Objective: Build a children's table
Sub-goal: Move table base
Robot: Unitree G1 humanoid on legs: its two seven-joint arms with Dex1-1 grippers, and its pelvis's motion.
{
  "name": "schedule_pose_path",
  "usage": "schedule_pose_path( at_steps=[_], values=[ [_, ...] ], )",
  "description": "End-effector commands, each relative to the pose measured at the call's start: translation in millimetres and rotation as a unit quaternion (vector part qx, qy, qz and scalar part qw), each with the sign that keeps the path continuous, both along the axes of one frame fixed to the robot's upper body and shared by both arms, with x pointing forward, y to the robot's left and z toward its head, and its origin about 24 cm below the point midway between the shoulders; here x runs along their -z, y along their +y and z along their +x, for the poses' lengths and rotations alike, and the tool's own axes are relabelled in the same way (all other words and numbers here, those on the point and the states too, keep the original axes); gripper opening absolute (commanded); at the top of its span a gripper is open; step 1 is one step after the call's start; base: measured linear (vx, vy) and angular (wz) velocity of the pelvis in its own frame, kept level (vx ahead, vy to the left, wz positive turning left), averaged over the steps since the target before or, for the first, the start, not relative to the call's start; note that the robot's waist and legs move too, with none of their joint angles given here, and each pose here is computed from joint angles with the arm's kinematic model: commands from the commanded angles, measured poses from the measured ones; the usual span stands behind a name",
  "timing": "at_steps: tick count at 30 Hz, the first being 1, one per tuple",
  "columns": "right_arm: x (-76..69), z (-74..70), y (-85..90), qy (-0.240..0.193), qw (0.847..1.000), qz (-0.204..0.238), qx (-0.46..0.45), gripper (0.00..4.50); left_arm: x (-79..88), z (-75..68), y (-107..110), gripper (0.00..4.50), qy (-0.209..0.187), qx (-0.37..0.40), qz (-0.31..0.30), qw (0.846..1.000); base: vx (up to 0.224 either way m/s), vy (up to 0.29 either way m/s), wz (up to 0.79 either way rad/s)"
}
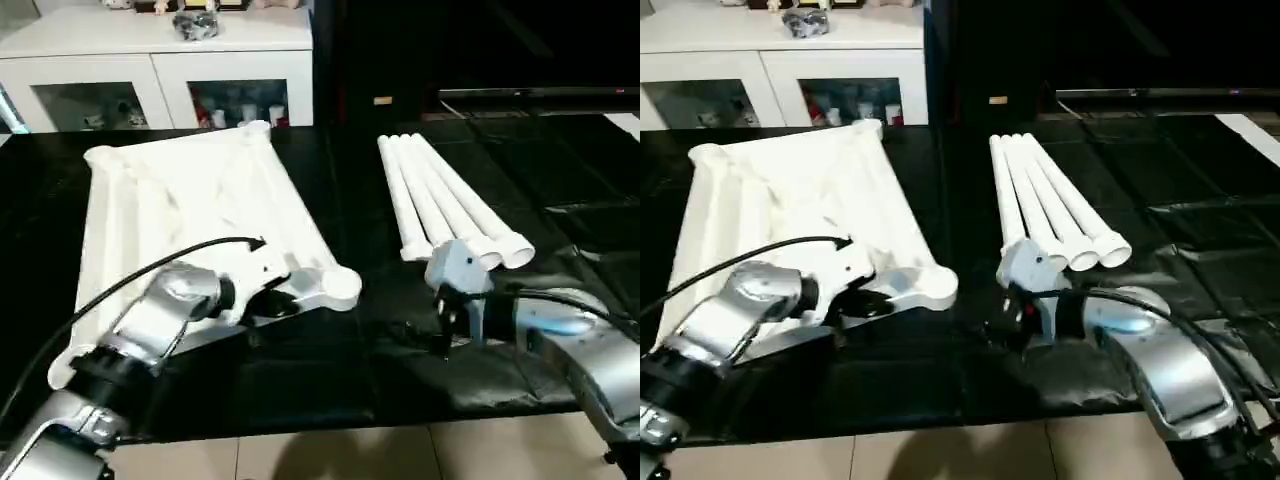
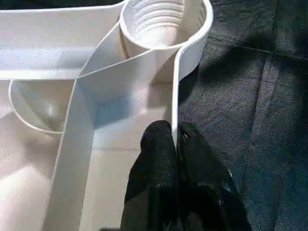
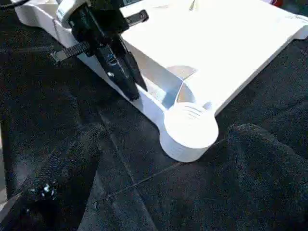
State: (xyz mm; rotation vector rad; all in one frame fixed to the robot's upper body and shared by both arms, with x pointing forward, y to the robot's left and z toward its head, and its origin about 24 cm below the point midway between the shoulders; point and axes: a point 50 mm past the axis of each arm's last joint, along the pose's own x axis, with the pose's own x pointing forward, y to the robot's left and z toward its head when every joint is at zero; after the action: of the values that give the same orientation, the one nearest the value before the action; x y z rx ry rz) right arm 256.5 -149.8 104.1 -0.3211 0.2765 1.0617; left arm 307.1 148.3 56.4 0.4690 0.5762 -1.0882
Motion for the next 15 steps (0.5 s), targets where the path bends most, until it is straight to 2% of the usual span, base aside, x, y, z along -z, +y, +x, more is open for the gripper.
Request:
schedule_pose_path(
  at_steps=[1,2,3,4,6,10,11,12,15],
  values=[
    [-6.3,6.4,-4.8,-0.011,1.000,0.009,0.024,4.50,7.7,-0.7,17.6,0.30,0.007,-0.040,0.036,0.999,0.000,0.000,0.00],
    [-7.2,10.7,-7.3,0.004,0.998,0.027,0.050,4.50,6.1,-1.1,16.5,0.30,0.005,-0.038,0.034,0.999,0.000,0.000,0.00],
    [-9.9,12.6,-6.7,0.005,0.997,0.045,0.056,4.50,3.9,-0.7,16.0,0.59,0.002,-0.043,0.029,0.999,0.000,0.000,0.00],
    [-11.8,13.6,-5.8,0.005,0.997,0.056,0.057,4.50,2.4,-0.3,15.9,0.59,0.000,-0.048,0.025,0.999,0.000,0.000,0.00],
    [-14.7,18.4,-4.4,0.003,0.996,0.061,0.070,4.50,-1.8,-1.6,15.2,0.68,-0.003,-0.045,0.014,0.999,0.000,0.000,0.00],
    [-23.7,40.4,-1.5,-0.029,0.985,0.093,0.144,4.50,-14.6,-3.6,16.4,1.06,-0.018,-0.043,-0.006,0.999,0.000,0.000,0.00],
    [-24.6,42.5,-1.0,-0.034,0.984,0.095,0.149,4.50,-16.1,-3.7,16.6,1.06,-0.019,-0.043,-0.008,0.999,0.000,0.000,0.00],
    [-28.9,55.8,0.7,-0.065,0.977,0.086,0.185,4.50,-24.7,-3.8,18.0,1.08,-0.028,-0.044,-0.019,0.998,0.000,0.000,0.00],
    [-31.4,72.4,2.7,-0.077,0.967,0.075,0.231,4.50,-35.3,-3.6,20.5,1.41,-0.044,-0.046,-0.028,0.998,0.000,0.000,0.00]
  ],
)
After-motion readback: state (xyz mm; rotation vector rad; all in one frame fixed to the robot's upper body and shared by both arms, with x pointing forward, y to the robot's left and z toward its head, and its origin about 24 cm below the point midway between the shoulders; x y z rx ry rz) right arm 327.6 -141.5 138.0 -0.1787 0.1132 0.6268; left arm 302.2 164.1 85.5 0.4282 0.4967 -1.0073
